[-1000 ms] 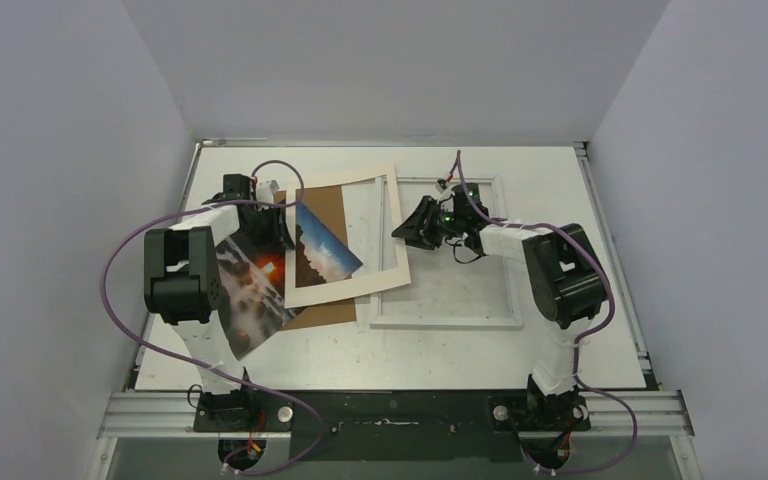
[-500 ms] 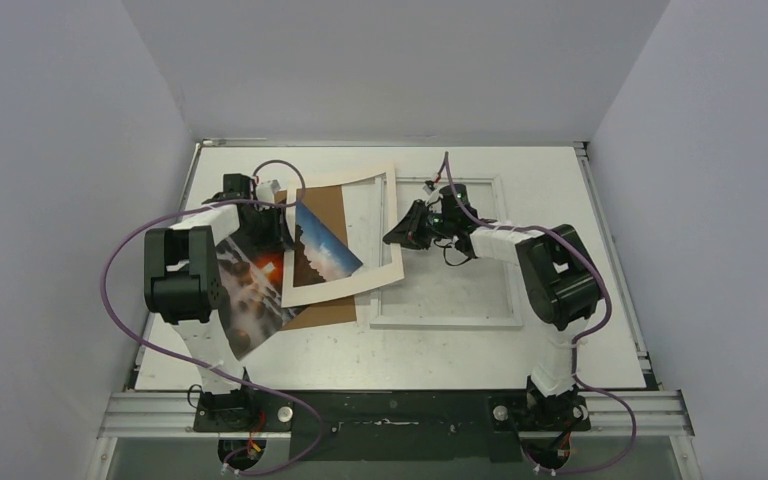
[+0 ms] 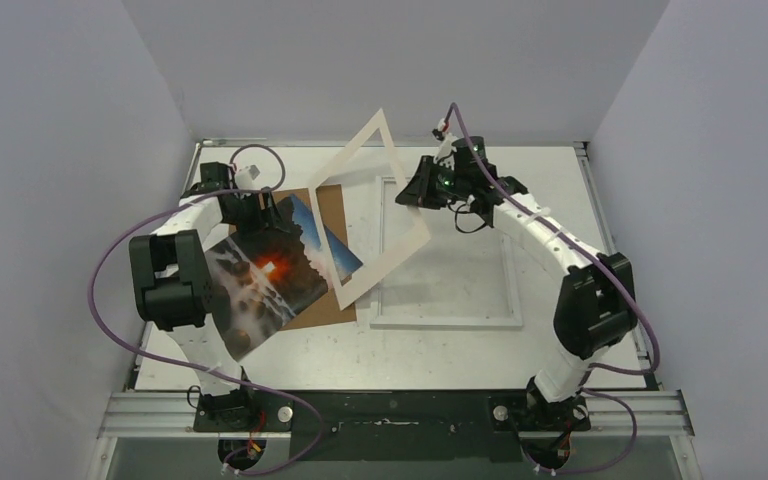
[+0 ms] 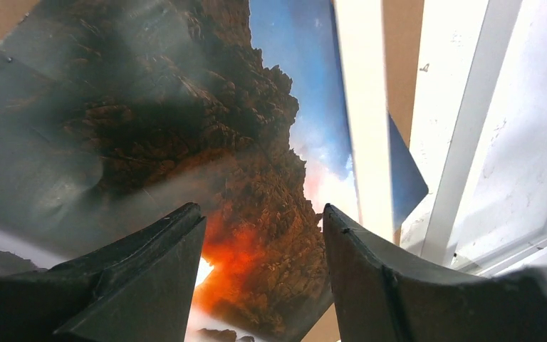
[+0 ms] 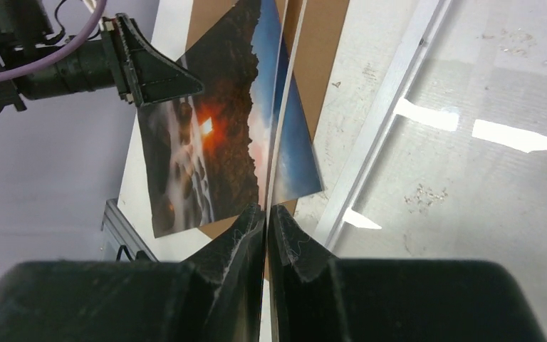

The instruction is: Put the photo into the frame

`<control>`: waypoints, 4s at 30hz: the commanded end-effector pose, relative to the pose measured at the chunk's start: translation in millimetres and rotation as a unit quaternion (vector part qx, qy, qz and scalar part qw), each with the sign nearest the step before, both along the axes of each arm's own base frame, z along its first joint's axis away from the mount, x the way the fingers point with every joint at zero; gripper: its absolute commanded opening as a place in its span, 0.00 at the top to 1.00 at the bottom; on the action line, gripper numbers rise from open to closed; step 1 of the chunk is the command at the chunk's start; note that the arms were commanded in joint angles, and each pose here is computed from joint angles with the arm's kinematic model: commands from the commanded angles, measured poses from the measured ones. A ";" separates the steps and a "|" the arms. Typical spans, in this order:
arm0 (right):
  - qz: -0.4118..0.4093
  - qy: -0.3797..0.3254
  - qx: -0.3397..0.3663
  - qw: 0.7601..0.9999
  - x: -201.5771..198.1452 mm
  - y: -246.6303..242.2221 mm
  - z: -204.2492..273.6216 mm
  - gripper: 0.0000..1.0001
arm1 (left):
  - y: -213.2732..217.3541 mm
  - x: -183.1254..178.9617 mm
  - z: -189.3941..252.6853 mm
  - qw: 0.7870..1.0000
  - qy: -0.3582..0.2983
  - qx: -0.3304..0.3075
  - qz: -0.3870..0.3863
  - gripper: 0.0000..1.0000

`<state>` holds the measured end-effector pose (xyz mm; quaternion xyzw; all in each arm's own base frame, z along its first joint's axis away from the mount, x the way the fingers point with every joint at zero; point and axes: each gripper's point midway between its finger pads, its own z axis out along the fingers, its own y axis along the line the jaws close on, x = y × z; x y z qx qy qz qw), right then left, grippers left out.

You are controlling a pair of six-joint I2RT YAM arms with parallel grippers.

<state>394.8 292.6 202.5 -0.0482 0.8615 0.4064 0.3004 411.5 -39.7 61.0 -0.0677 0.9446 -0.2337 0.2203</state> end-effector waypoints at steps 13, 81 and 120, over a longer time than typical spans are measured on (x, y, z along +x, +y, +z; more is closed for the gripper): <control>-0.100 -0.041 -0.024 0.994 -53.2 -95.3 44.4 0.93 | -6.2 6.1 26.4 0.999 -0.043 -0.015 -0.004 0.42; -0.289 0.042 -0.094 0.952 -93.2 -217.3 -67.9 0.91 | -18.1 -5.8 15.1 0.999 -0.024 -0.016 -0.015 0.46; -0.294 0.020 -0.083 0.952 -50.1 -220.8 -77.3 0.91 | -21.3 -12.9 1.2 1.000 -0.005 -0.027 -0.015 0.47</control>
